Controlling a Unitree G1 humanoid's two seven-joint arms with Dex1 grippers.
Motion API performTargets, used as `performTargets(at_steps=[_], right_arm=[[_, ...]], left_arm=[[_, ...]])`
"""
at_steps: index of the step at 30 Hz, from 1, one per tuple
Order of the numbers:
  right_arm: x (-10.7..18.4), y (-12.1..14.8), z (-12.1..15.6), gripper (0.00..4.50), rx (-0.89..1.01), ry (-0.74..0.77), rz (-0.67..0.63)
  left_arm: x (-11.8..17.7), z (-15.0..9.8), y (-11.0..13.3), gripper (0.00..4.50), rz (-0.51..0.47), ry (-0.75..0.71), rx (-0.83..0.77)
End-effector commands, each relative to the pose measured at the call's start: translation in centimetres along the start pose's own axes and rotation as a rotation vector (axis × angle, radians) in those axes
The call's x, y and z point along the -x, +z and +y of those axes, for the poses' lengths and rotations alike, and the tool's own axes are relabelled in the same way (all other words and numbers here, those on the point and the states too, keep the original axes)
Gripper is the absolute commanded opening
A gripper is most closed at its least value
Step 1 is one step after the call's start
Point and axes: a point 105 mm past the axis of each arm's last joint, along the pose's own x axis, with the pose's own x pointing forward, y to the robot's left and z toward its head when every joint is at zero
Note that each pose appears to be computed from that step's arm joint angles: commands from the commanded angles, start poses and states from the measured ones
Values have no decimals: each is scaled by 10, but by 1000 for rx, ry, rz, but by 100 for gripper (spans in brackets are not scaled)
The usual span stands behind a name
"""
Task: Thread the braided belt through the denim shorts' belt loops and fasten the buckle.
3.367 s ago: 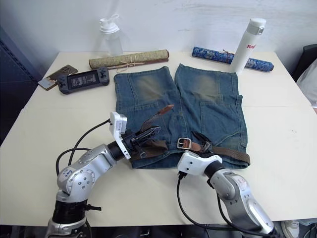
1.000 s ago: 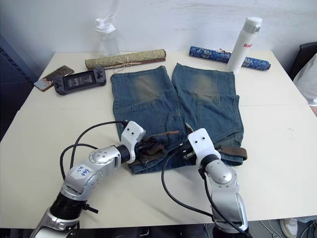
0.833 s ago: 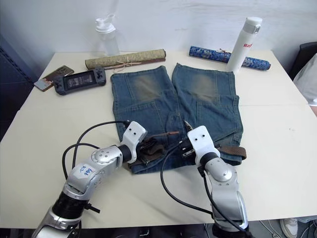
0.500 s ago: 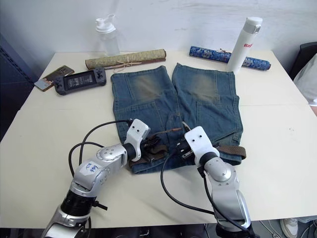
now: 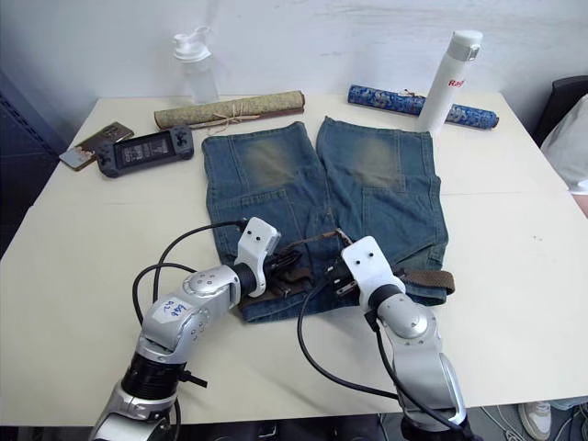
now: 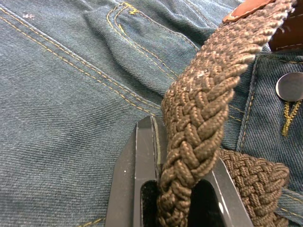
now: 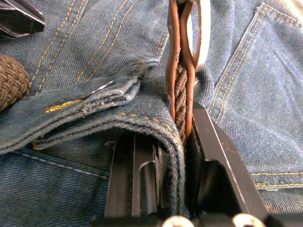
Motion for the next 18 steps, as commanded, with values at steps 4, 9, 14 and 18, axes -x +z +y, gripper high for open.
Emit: performTargets(at_steps=[4,9,14,18], right_arm=[[4,22,8,9,-36,26,-79],[2,26,5,9,-92,15,-88],[1,26,10,9,-56,50,-84],[-1,23,15,9,-42,80,-62]], left_arm=[[-7,-10,4,0,-15,-32,-23],[-5,-3,-5,0,10,2,-12],[-12,-8,3,0,-25,-9,-1],[-20,-15,8,0,-40,-32,-26]])
